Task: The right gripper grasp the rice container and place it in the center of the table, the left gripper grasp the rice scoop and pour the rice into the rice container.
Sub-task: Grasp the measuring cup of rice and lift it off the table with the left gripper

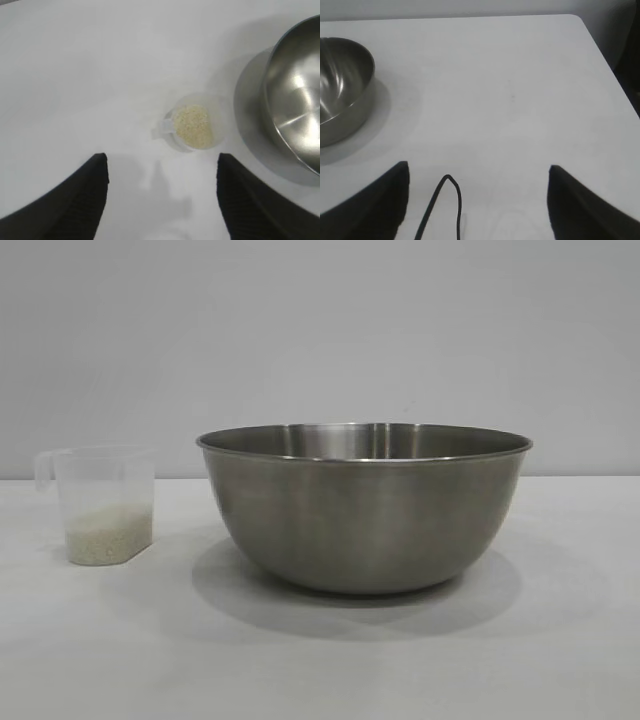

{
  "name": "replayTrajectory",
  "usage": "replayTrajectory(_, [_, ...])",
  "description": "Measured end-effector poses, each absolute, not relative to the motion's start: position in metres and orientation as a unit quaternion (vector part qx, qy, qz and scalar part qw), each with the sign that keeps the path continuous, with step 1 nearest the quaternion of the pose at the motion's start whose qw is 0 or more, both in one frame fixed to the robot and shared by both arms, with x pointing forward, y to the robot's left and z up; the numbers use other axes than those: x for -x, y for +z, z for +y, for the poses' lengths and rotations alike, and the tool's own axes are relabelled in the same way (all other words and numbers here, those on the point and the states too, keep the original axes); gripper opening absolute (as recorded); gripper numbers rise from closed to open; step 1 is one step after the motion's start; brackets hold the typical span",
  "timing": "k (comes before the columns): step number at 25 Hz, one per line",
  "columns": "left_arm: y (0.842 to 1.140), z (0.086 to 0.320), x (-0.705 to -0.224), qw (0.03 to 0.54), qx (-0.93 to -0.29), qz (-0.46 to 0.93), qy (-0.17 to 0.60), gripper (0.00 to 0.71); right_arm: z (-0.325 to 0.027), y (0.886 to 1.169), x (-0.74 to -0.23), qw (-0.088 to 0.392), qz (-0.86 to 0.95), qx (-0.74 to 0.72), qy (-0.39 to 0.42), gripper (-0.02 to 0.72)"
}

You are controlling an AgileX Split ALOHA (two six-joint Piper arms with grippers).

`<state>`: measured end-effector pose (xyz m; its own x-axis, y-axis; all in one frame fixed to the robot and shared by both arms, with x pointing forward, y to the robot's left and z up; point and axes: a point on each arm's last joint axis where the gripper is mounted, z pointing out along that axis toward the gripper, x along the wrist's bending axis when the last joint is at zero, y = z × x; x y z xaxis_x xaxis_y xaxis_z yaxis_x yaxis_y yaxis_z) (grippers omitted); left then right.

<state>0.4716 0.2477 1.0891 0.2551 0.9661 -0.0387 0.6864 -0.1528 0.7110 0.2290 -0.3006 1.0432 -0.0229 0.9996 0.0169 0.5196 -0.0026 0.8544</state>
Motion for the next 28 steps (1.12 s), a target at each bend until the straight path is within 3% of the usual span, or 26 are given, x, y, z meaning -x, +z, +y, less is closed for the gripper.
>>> replayTrajectory(5, [1.059,0.254,-0.448,0.377,-0.682,0.57,0.261,0.45,-0.301,1.043,-0.229,0.338,0.621,-0.612,0.355,0.531])
replayTrajectory(11, [1.009,0.261,-0.432,0.406,-0.639,0.585,0.291,0.45,-0.301,1.043,-0.229,0.338,0.621,-0.612,0.355,0.531])
replayTrajectory(17, [0.979,0.26,-0.412,0.452,-0.609,0.56,0.335,0.45,-0.301,1.043,-0.229,0.338,0.621,-0.612,0.355,0.531])
replayTrajectory(28, [0.941,0.27,-0.386,0.473,-0.592,0.516,0.4,0.45,-0.301,1.043,-0.229,0.338,0.621,-0.612,0.355,0.531])
